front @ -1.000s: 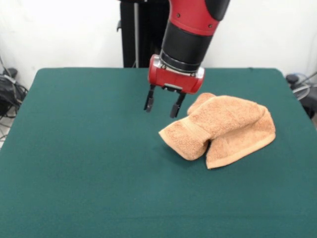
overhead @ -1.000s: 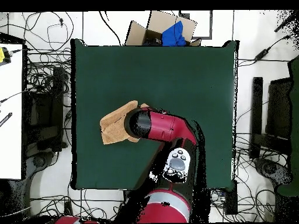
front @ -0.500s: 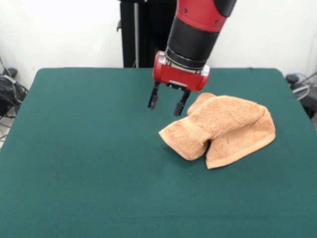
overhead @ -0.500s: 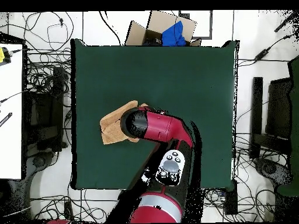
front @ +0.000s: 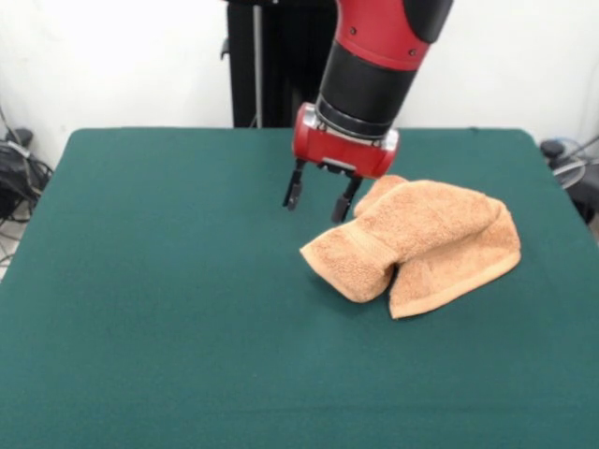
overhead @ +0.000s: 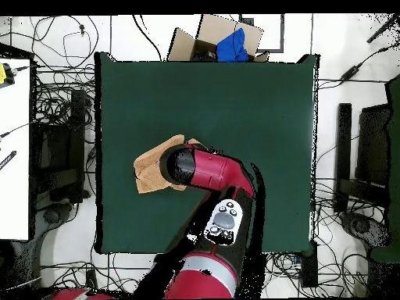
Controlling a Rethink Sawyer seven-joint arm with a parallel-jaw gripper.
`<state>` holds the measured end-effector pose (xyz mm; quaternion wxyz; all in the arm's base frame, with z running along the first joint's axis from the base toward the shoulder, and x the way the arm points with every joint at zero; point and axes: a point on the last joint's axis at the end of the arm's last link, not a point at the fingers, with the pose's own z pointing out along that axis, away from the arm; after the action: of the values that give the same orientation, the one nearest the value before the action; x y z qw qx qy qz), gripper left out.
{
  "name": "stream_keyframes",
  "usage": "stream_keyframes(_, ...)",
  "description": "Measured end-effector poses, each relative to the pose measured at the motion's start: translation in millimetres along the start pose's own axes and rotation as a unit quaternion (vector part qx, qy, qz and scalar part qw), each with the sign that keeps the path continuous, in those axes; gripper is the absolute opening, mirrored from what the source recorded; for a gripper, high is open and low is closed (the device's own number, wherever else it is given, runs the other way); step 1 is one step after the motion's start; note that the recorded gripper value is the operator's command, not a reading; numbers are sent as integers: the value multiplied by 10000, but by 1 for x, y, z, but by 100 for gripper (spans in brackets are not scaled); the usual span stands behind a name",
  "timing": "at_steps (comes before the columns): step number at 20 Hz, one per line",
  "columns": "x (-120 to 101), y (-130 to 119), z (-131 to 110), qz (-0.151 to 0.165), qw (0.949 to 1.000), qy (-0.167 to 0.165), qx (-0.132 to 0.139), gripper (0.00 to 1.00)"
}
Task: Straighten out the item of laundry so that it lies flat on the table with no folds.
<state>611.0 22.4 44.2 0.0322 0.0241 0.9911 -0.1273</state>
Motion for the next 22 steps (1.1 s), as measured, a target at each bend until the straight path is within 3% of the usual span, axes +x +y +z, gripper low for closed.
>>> stream_keyframes(12,18,20,27,79,9995,293,-56,100)
stream_keyframes(22,20,32,28,141,9993,329,-112,100)
